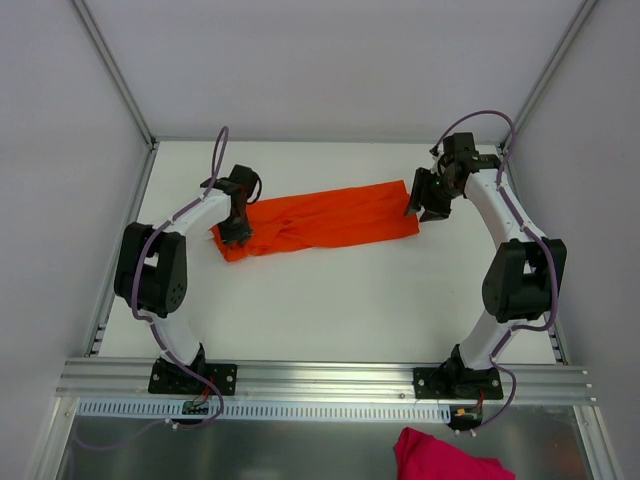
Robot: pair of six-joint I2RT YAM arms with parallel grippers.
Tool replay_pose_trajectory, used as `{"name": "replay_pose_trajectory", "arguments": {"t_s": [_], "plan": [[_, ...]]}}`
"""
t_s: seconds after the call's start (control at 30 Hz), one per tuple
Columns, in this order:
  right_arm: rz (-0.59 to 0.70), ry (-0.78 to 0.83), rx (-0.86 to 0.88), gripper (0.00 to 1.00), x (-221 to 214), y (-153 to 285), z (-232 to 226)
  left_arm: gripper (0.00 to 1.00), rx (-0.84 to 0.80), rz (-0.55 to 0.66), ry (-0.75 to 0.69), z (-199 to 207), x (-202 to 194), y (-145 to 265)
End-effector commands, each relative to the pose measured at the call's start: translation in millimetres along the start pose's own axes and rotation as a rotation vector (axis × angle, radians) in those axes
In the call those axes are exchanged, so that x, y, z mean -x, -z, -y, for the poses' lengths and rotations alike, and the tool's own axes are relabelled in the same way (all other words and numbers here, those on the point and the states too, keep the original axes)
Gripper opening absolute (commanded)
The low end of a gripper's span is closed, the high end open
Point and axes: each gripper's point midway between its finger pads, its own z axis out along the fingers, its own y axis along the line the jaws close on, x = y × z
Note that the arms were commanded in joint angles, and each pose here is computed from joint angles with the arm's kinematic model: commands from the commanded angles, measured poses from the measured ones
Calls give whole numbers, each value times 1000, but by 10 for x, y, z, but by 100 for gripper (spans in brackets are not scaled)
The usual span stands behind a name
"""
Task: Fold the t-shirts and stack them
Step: Fold the other side of the tshirt into a rectangle
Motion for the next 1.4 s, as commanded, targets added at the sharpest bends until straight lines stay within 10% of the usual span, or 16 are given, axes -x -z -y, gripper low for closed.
{"name": "replay_pose_trajectory", "arguments": {"t_s": [0.0, 0.63, 0.8, 1.13, 1.37], "plan": [[36, 38, 24, 51, 20, 146, -86, 27, 15, 53, 4, -3, 166, 34], [37, 50, 37, 51, 6, 165, -127, 21, 63, 97, 19, 52, 423, -34], [42, 55, 30, 50, 11, 183, -118, 4, 71, 94, 9, 41, 414, -56], [41, 56, 30, 50, 5, 176, -114, 73, 113, 113, 16, -76, 390, -37], [43, 58, 28, 49, 2, 182, -115, 64, 127, 106, 12, -70, 373, -107]]}}
